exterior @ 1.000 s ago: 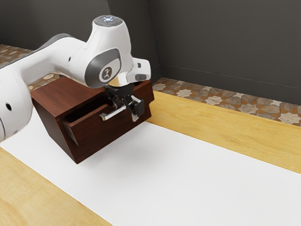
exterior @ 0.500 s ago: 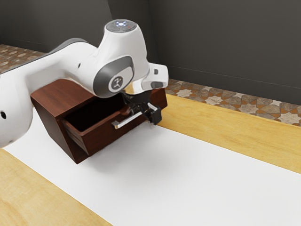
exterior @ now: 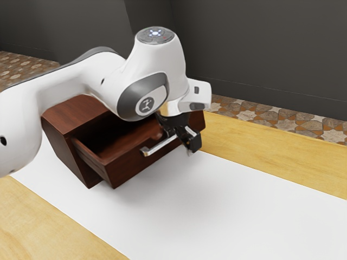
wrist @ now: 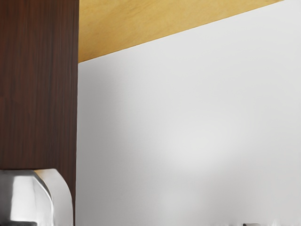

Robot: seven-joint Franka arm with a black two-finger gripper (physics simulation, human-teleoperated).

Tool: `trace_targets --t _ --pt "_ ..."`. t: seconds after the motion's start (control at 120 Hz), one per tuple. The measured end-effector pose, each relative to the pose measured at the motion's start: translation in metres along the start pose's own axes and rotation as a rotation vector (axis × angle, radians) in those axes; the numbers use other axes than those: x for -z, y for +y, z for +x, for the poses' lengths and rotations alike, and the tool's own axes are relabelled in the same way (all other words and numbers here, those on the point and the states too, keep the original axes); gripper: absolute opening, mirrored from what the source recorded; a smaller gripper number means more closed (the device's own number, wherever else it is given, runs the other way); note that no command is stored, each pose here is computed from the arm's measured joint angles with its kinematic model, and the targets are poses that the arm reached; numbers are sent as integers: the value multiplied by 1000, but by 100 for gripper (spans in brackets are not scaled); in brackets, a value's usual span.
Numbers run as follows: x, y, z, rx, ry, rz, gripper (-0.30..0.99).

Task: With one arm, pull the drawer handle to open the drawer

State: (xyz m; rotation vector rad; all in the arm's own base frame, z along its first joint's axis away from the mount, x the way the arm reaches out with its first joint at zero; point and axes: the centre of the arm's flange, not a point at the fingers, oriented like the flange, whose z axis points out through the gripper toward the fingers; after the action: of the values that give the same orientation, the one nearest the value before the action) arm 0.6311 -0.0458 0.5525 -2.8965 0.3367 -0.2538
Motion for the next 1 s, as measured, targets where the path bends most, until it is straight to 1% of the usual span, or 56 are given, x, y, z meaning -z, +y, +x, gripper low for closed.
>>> trace_targets --t 0.175,0.242,0.317,0.375,0.433,0.517,0.55,0.608,0.658,0.725,0.892,1.0 --pt "0 9 0 -9 2 -4 55" --pt "7 9 -1 -6 13 -2 45" --pt "21 8 -4 -2 31 8 41" --pt "36 11 -7 -4 46 16 49" --pt "59 12 -15 0 63 27 55" --pt "119 4 -30 49 82 40 60" --pt "146 0 -36 80 84 36 62" --pt "194 -5 -48 136 83 9 64" --pt "222 -7 -63 169 66 -7 65" --pt "236 -5 -78 186 21 -16 67" --pt "222 0 -85 184 -97 -26 68" --pt "211 -1 -83 188 -138 -31 69"
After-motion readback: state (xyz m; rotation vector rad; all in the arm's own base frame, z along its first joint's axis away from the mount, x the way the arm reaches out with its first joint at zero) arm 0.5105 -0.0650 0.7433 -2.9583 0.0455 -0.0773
